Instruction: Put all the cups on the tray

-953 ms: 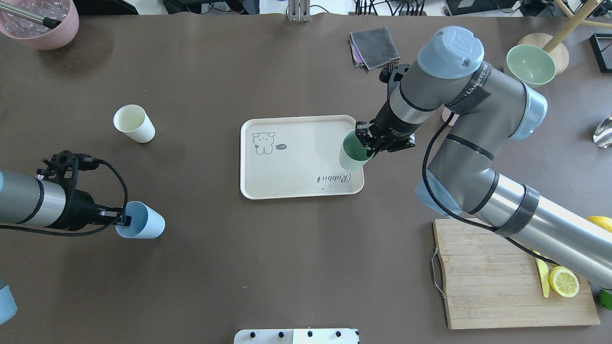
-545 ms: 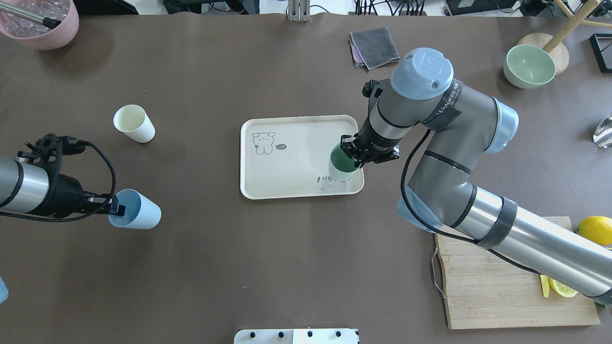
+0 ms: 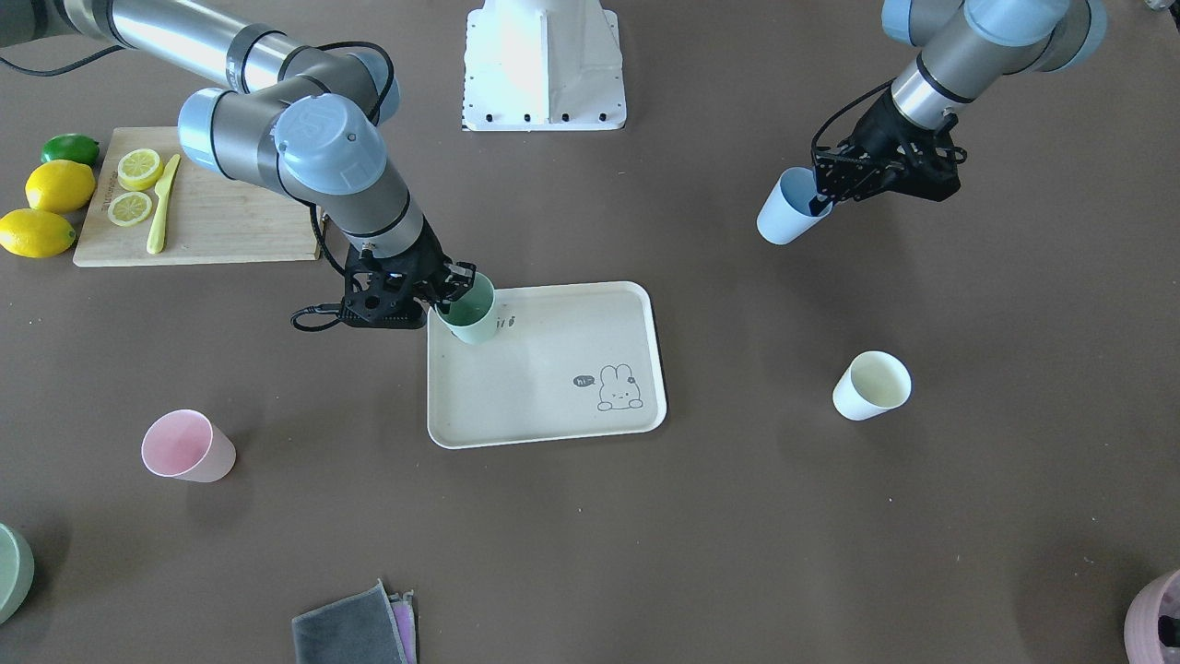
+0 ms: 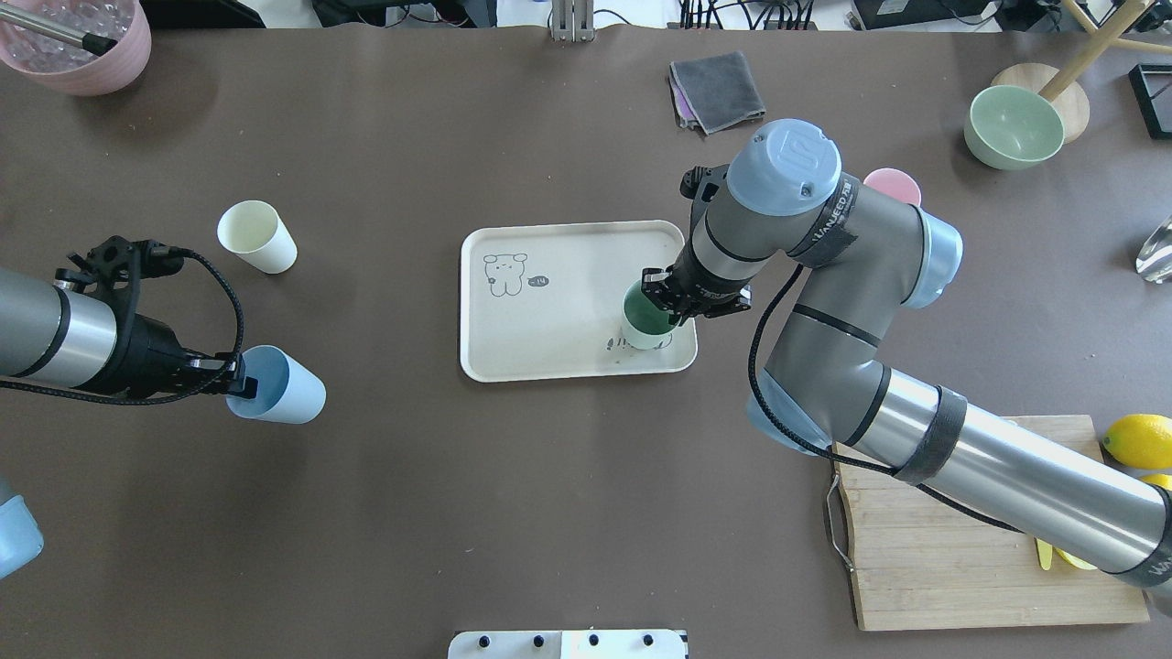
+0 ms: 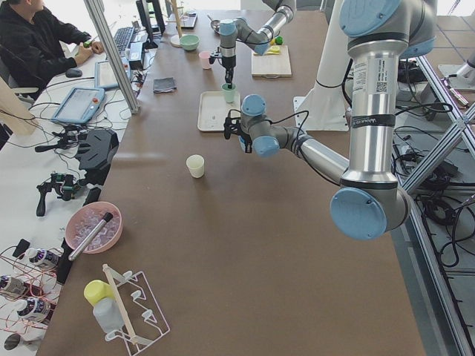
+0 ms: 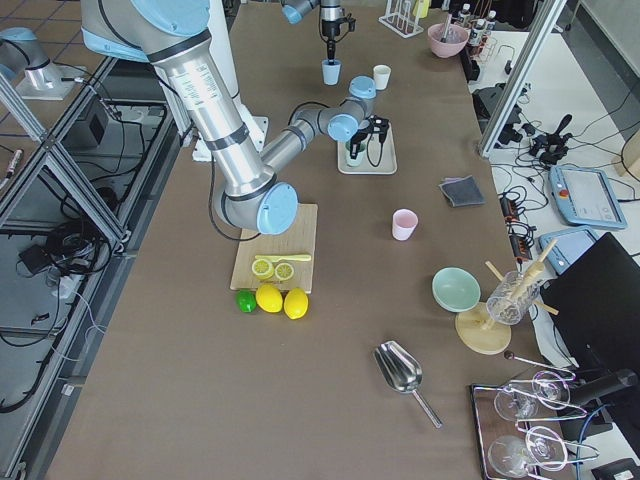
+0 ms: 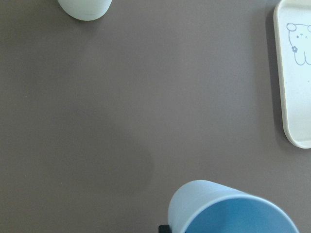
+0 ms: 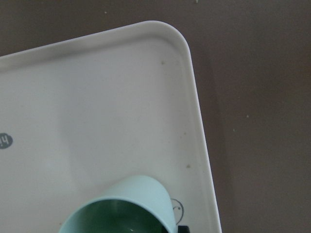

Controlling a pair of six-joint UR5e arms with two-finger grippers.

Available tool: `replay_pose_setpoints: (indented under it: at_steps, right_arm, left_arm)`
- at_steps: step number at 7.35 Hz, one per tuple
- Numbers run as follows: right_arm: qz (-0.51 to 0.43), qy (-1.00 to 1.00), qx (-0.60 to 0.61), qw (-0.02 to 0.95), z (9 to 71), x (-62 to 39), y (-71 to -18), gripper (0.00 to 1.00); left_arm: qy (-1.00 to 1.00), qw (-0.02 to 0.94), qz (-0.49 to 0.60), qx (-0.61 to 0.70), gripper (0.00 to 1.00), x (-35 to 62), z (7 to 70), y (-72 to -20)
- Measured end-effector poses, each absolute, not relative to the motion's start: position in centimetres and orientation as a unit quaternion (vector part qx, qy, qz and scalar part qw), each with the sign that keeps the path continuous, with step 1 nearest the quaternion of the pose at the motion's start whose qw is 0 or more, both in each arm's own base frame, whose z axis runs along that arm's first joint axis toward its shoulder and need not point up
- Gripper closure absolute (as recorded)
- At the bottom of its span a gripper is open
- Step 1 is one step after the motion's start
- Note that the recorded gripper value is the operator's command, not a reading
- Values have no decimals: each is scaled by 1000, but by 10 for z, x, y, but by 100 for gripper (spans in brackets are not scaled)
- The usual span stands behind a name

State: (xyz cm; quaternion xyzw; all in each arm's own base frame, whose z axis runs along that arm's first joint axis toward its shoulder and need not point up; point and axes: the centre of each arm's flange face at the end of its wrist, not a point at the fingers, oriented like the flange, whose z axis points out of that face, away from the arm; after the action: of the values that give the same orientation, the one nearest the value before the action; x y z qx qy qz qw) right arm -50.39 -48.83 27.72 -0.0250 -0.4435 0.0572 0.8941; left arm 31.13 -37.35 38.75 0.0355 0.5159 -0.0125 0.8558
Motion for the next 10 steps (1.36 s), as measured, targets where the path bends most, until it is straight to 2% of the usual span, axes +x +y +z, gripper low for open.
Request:
replay_pose_setpoints:
  at_steps: [2,6,10]
  right_arm:
    - [59,-462,-20,885,261,-490,-491,0]
    - [80,-491,-23,867,227,-403,-523,0]
    - [55,-451,27,891,268,-316,-574,0]
  left_arm:
    - [518,854,-29,26,100,324,366,-382]
    - [494,867,-69,8,100,407,254,-398]
    - [470,879,-84,22,100,495,212,-423]
